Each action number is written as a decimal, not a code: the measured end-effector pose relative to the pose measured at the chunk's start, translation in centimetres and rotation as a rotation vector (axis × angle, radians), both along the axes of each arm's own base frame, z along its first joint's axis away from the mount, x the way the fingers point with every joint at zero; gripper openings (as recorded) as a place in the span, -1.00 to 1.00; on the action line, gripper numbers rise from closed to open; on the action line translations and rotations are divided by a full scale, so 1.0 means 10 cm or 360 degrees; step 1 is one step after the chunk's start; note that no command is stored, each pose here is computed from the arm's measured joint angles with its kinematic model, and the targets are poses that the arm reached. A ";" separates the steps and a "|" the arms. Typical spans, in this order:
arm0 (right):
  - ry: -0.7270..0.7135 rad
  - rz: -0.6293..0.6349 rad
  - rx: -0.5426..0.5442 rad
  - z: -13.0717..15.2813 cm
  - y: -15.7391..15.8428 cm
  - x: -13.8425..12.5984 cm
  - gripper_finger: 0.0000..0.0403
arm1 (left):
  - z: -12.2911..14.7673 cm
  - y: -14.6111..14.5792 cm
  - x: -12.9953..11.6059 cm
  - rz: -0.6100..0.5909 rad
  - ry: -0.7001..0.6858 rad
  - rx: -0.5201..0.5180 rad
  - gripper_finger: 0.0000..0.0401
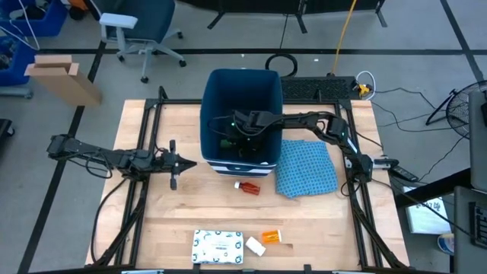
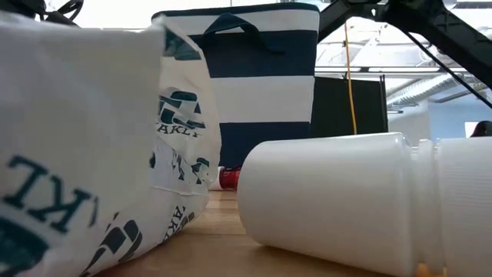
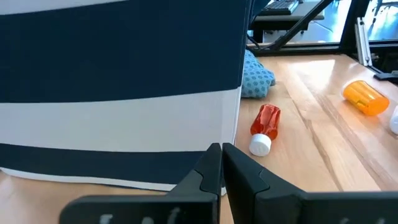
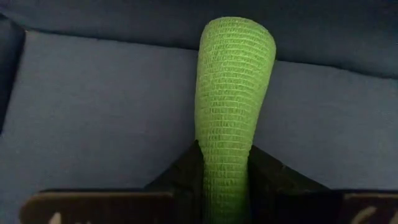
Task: Pick & place medical supplies in basket/bin
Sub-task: Put the green bandage into the blue bin, then put the orange medicine bottle into the blue bin
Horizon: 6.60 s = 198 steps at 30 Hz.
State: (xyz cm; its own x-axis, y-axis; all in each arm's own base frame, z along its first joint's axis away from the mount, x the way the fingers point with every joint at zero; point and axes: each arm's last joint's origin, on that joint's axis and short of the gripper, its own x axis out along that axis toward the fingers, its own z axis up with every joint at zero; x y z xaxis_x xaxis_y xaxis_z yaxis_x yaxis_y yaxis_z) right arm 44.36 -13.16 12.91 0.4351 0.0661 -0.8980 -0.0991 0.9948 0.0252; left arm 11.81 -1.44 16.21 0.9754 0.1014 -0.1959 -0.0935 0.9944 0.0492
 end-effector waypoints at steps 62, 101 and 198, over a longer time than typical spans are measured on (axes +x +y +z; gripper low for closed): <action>-0.1660 0.0057 0.0219 0.97 1.46 -3.35 -1.00 | 0.00 0.02 0.00 0.0093 0.0001 0.0067 -0.90; -0.2038 0.0036 0.0132 0.57 1.45 -3.34 -1.00 | 0.79 -1.04 0.90 -0.0121 0.0182 0.0555 -0.91; -0.1993 -0.0015 0.0224 0.55 1.45 -3.33 -1.00 | 2.00 -1.19 1.75 -0.0875 0.1065 0.0532 -0.34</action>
State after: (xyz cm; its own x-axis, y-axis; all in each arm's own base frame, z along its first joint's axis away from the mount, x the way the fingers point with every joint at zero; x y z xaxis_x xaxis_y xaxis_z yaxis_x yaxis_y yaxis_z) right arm 11.10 1.33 18.44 0.9823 0.1198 0.1440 -0.1246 0.9919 0.0251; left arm 29.30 -13.39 36.22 0.5977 -0.1890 -0.7791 0.5382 0.8149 0.2151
